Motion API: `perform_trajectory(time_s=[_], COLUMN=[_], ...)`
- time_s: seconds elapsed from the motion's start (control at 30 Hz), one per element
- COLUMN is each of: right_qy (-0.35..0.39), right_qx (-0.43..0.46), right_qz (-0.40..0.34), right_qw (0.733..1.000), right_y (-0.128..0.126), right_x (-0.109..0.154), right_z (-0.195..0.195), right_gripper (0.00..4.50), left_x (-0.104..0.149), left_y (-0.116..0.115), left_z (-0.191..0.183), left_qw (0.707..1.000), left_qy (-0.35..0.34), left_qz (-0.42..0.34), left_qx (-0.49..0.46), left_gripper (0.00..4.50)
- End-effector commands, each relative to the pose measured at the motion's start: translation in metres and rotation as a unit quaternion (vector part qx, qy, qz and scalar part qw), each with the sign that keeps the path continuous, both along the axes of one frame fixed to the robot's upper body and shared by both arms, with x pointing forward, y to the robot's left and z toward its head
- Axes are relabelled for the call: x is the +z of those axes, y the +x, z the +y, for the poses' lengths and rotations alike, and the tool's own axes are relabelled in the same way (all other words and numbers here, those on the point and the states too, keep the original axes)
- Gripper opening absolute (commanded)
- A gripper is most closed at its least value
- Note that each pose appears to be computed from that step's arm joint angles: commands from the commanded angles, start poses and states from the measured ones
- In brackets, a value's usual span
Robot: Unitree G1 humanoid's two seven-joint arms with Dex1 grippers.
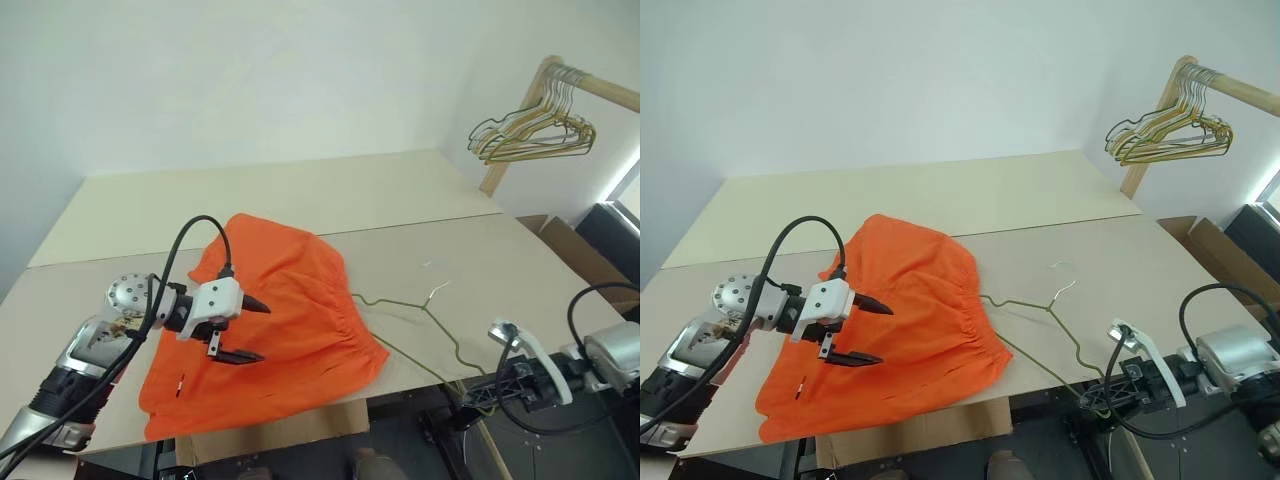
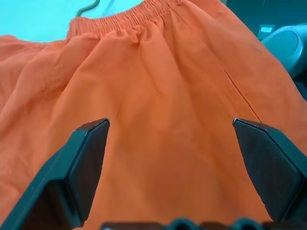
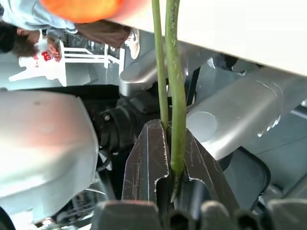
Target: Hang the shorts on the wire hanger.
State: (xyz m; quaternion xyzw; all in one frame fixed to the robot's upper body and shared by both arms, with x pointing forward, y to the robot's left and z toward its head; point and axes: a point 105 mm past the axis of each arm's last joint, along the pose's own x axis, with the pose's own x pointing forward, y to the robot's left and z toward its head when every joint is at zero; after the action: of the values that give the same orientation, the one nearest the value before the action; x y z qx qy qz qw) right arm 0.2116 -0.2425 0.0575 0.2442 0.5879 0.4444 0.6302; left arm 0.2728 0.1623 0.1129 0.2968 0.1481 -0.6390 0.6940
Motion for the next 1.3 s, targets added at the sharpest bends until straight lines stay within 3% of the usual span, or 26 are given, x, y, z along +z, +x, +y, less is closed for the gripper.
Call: perform_trajectory(time_s=[0.03, 0.2, 0.3, 0.63, 0.77, 0.87, 1.1, 1.3], right_qy=[0.029, 0.083, 0.131, 0.086, 0.075, 0.052, 0.102, 0.149], right_qx=[0.017, 0.036, 0.015, -0.009, 0.028, -0.017, -0.098, -0.055], right_qz=[-0.005, -0.010, -0.035, 0.013, 0.009, 0.021, -0.003, -0.026], right_qw=[0.999, 0.996, 0.991, 0.996, 0.997, 0.998, 0.990, 0.987], right_y=[0.004, 0.002, 0.015, 0.038, 0.026, 0.039, 0.078, 0.073], right_x=[0.012, 0.024, 0.037, 0.010, 0.011, 0.002, 0.016, 0.025], right_z=[0.005, 0.019, 0.024, 0.036, 0.032, 0.025, 0.041, 0.053], right_gripper=[0.00, 0.00, 0.00, 0.00, 0.00, 0.00, 0.00, 0.00], left_x=[0.007, 0.007, 0.007, 0.002, 0.004, -0.001, -0.001, -0.004], left_y=[-0.001, -0.002, -0.002, -0.001, -0.001, 0.001, 0.002, 0.003], left_z=[0.005, 0.004, 0.003, 0.005, 0.006, 0.007, 0.001, 0.003], left_qw=[0.999, 0.999, 0.999, 0.999, 0.999, 0.999, 0.998, 0.998], left_qy=[0.020, 0.010, 0.010, 0.022, 0.021, 0.026, 0.019, 0.024], left_qz=[-0.031, -0.030, -0.033, -0.036, -0.036, -0.040, -0.047, -0.052], left_qx=[0.000, 0.009, 0.009, 0.018, 0.020, 0.025, 0.021, 0.025], left_gripper=[4.48, 4.48, 4.48, 4.48, 4.48, 4.48, 4.48, 4.48])
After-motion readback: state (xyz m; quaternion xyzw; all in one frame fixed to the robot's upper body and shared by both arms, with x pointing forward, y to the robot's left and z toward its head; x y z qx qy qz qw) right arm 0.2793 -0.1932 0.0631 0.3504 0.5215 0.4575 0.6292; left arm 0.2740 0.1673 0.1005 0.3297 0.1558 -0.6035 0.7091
